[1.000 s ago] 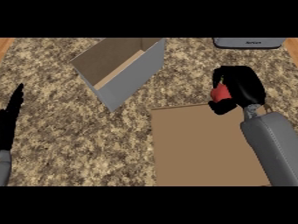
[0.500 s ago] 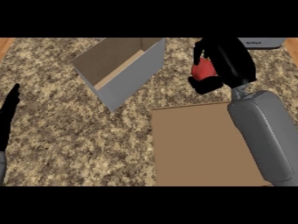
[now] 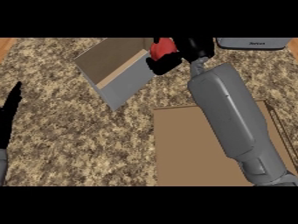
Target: Pick the bell pepper from the tray and place it in the cardboard box
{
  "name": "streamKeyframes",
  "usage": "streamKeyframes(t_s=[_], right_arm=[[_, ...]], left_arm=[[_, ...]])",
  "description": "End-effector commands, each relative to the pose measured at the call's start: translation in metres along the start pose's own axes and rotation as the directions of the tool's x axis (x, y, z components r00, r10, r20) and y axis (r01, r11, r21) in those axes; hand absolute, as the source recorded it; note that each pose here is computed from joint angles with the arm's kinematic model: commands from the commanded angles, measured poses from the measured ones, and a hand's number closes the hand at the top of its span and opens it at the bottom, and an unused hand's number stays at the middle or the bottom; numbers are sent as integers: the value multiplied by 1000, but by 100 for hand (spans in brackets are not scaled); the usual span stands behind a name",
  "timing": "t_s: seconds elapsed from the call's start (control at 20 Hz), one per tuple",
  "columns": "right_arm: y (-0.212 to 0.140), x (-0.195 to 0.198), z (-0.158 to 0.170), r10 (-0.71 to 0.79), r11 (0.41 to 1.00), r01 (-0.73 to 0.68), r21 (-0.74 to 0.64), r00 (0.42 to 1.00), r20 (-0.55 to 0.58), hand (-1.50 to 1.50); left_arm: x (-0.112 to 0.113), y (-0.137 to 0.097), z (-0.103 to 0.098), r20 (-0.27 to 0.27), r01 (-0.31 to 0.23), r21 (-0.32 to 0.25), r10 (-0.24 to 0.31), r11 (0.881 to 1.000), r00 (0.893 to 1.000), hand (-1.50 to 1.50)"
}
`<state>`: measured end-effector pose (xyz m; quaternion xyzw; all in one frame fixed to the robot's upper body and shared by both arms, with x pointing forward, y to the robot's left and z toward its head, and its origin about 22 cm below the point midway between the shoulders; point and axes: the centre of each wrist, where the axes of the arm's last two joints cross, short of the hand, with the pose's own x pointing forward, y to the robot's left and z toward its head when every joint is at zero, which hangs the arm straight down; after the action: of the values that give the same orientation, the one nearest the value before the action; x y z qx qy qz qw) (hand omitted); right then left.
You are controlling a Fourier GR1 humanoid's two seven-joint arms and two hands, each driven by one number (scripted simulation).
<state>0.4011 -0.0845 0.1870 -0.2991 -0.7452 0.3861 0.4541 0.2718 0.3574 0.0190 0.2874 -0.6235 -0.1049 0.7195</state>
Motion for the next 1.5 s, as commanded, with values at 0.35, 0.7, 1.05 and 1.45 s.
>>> streamKeyframes(t_s=[0.35,0.7,1.05,1.45], right_arm=[[17,23,-56,-159,986,163,20,980,-121,150],[34,20,-61,-129,990,137,38,977,-167,150],[49,0,-56,-135,987,157,40,934,-330,-150],[59,-15,-48,-250,964,265,-2,909,-334,-150]], left_arm=[[8,-24,-7,37,-13,-44,15,999,999,0],[28,-33,-17,56,0,-57,3,998,998,0],[26,-29,-14,91,-3,-75,10,997,996,0],[39,-42,-17,110,-4,-81,13,997,994,0]])
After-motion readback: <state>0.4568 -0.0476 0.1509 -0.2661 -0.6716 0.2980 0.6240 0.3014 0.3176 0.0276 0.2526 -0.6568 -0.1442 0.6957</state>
